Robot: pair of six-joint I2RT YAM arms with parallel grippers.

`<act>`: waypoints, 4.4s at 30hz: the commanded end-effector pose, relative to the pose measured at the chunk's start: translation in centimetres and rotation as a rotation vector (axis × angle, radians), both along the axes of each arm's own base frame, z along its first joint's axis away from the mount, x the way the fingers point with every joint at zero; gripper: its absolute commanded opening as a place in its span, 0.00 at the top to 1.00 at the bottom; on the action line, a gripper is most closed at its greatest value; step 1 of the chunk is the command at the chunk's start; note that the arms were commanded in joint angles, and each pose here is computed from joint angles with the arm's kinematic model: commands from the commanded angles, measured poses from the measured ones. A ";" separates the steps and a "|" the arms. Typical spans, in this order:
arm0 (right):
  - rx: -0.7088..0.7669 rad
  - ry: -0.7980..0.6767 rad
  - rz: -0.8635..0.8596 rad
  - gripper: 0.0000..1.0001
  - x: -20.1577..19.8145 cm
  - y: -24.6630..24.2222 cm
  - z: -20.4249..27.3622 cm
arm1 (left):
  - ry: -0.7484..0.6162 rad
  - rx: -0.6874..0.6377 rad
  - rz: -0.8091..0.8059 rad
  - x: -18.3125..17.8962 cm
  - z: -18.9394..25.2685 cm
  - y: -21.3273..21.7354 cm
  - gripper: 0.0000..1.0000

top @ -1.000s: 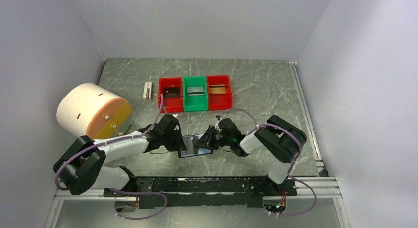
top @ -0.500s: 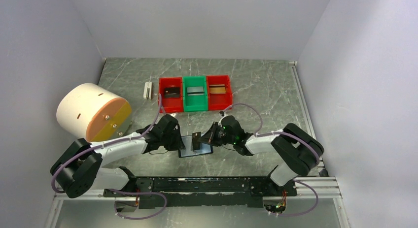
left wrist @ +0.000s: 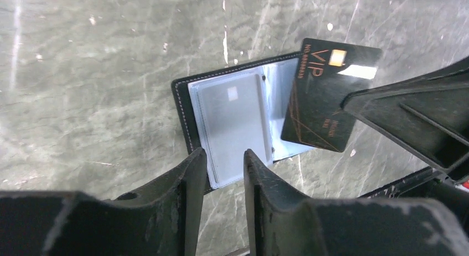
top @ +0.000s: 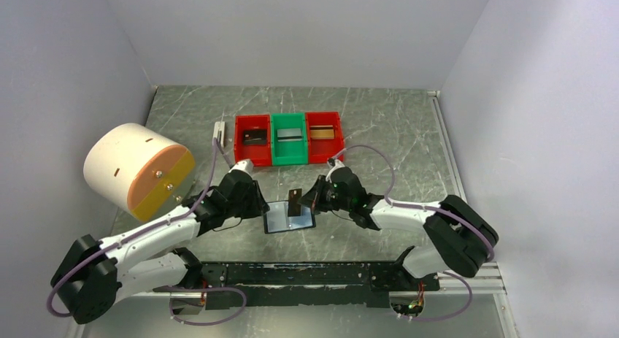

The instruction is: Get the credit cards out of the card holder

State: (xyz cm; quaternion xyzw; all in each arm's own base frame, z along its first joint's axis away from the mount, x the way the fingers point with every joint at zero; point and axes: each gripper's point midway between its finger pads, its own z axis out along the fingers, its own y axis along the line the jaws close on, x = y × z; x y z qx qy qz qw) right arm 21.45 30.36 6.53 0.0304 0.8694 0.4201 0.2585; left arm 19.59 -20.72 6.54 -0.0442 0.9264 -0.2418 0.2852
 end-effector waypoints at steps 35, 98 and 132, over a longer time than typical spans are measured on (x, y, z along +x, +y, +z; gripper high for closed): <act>-0.645 -1.235 0.432 1.00 10.9 12.1 14.4 | -0.382 0.114 0.306 3.7 13.7 12.9 0.01; -1.138 -1.180 0.635 0.71 26.6 16.7 -0.5 | -0.502 0.063 0.420 2.2 16.2 15.1 0.02; -0.544 -0.938 0.014 0.32 19.3 9.1 14.5 | -0.476 0.073 0.392 2.6 15.5 14.5 0.02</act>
